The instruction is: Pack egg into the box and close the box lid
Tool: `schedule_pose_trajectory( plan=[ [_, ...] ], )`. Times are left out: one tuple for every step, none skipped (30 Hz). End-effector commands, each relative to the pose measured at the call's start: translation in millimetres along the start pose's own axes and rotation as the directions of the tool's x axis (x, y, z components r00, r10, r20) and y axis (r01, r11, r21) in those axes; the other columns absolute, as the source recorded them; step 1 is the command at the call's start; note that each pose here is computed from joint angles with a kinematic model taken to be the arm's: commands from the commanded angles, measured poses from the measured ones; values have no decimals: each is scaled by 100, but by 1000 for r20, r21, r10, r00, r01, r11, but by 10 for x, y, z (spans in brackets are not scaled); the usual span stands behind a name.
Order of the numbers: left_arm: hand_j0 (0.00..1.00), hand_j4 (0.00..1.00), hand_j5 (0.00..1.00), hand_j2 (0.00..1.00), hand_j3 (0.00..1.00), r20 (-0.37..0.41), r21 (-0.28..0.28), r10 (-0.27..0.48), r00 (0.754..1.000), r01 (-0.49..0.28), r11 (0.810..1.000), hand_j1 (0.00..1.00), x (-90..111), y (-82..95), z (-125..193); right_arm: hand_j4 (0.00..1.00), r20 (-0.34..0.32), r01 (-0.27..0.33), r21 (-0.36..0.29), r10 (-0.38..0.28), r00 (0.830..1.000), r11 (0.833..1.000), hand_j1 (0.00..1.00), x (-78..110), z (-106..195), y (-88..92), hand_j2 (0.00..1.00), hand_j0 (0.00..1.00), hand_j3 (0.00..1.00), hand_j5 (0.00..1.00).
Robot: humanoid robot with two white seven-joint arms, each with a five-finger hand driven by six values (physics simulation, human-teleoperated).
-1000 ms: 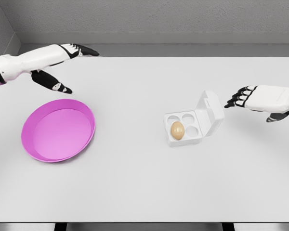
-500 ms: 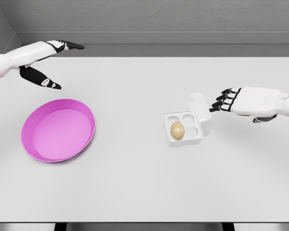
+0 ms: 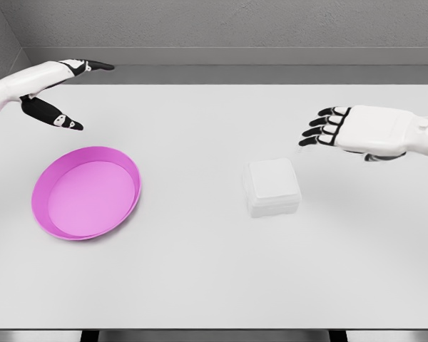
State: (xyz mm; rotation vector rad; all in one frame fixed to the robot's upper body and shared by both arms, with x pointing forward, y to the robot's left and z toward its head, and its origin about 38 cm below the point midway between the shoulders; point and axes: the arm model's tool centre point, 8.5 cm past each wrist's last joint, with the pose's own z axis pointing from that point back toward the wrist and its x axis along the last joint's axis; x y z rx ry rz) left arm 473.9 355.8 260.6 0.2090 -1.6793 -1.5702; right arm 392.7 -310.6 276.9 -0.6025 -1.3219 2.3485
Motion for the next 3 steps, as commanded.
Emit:
schedule_pose_trajectory(
  plan=[
    [100, 100, 100, 100, 100, -3, 7, 11, 1000, -11, 1000, 100, -17, 2, 6, 100, -63, 34, -15, -34, 997, 999, 100, -198, 136, 7, 100, 100, 100, 100],
    [100, 100, 100, 100, 100, -3, 7, 11, 1000, -11, 1000, 100, -17, 2, 6, 100, -63, 38, -13, -39, 997, 999, 100, -200, 135, 25, 100, 100, 100, 100],
    [100, 100, 100, 100, 100, -3, 7, 11, 1000, -11, 1000, 100, -17, 2, 6, 100, -66, 45, -9, -45, 997, 999, 100, -210, 136, 50, 100, 100, 100, 100]
  ],
)
